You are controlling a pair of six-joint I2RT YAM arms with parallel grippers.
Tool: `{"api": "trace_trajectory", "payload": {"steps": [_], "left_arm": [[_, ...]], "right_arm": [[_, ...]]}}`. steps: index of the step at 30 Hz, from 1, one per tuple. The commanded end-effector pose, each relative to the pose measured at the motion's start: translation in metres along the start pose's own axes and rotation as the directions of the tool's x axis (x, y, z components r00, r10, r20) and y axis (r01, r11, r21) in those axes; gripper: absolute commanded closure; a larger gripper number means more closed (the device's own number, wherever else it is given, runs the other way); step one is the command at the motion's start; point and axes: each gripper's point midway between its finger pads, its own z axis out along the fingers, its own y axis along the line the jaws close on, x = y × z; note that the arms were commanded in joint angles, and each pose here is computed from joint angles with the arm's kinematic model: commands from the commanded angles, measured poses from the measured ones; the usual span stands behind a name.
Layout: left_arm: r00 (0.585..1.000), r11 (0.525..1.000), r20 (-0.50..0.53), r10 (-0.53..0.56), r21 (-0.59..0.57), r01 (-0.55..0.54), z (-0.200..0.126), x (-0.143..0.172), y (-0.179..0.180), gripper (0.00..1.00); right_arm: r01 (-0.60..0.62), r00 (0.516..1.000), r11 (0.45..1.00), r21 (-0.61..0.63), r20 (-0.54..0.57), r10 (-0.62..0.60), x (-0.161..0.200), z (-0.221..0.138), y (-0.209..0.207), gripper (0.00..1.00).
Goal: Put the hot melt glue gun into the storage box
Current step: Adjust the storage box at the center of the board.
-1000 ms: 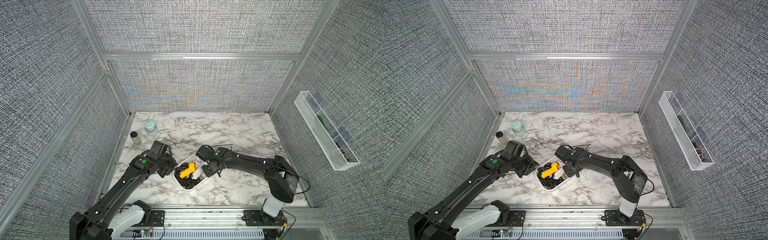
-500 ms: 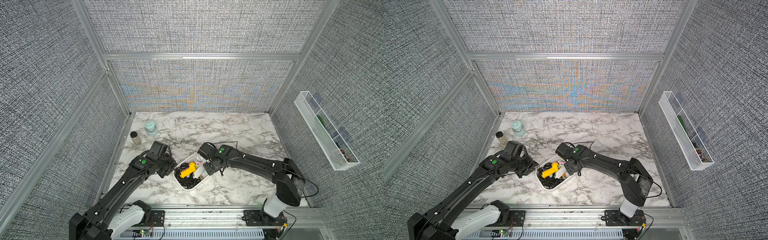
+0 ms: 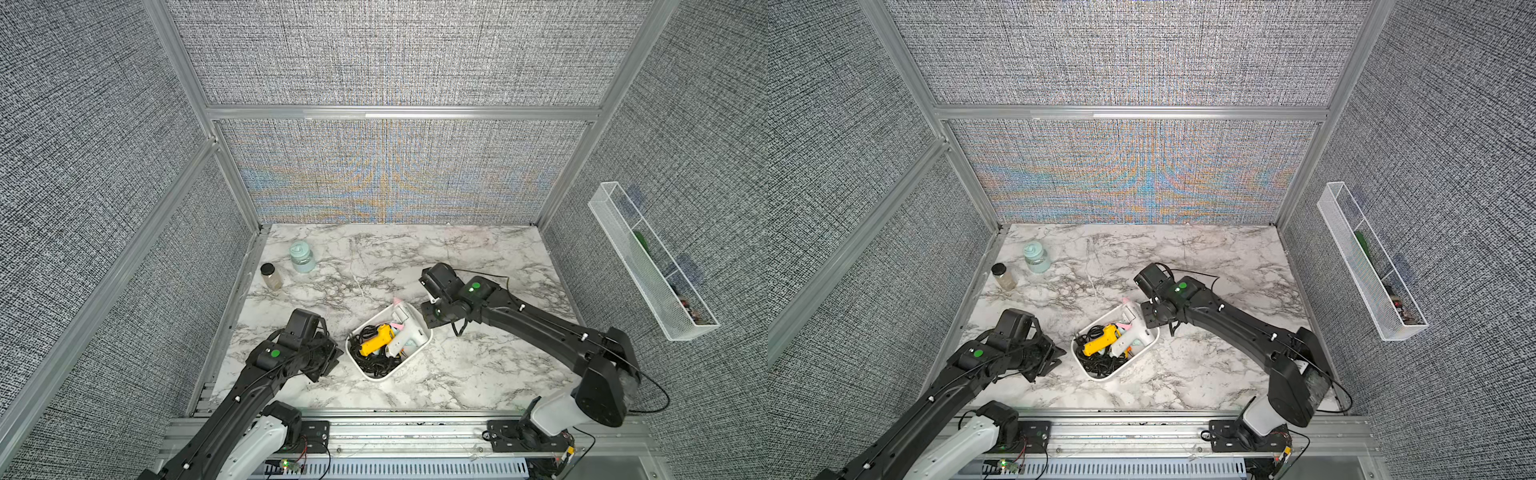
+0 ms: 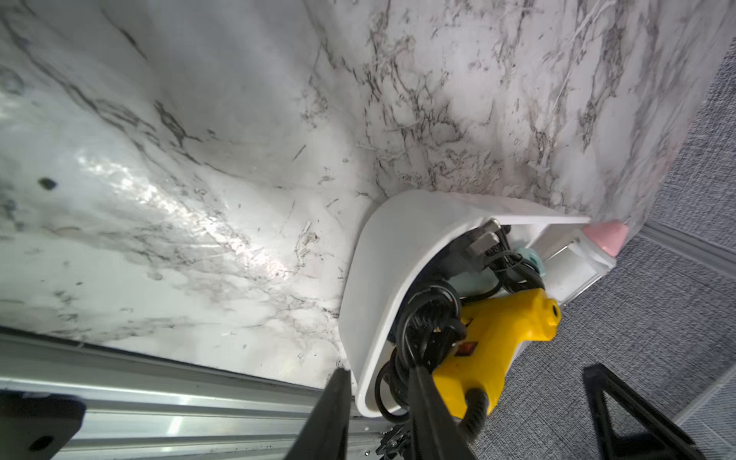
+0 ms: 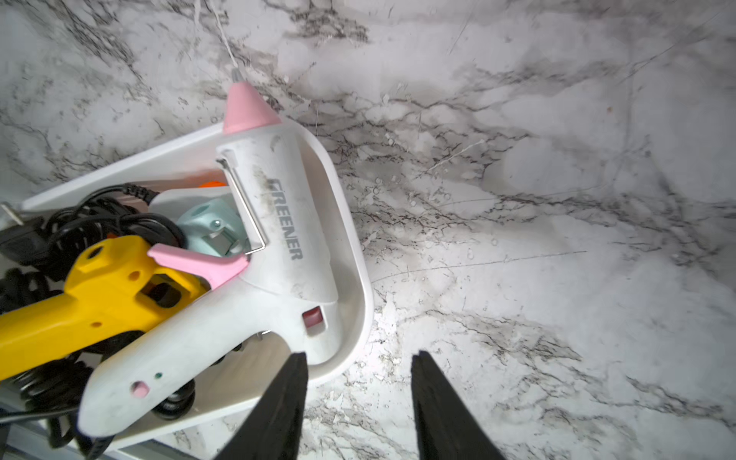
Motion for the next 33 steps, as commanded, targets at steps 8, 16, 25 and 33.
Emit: {"api": "trace_trajectory", "payload": {"steps": [8, 16, 25, 33], "left_arm": [[0.998, 1.0, 0.054, -0.016, 0.023, 0.015, -0.026, -0.004, -0.006, 0.68], [0.998, 1.0, 0.057, -0.001, 0.021, 0.0, -0.028, -0.005, -0.012, 0.68], [0.997, 1.0, 0.068, 0.021, 0.02, -0.022, -0.028, -0.012, -0.024, 0.68], [0.994, 0.998, 0.091, 0.053, 0.022, -0.055, -0.031, -0.025, -0.044, 0.68]], "right_arm": [[0.052, 0.995, 0.998, -0.038, -0.085, -0.055, -0.001, 0.052, 0.001, 0.64], [0.055, 0.992, 0.998, -0.019, -0.115, -0.057, 0.003, 0.072, -0.015, 0.67], [-0.016, 0.996, 0.998, -0.056, -0.088, 0.011, -0.004, 0.081, -0.017, 1.0], [-0.12, 0.992, 0.993, -0.011, -0.046, 0.119, -0.016, 0.077, -0.03, 1.0]]}}
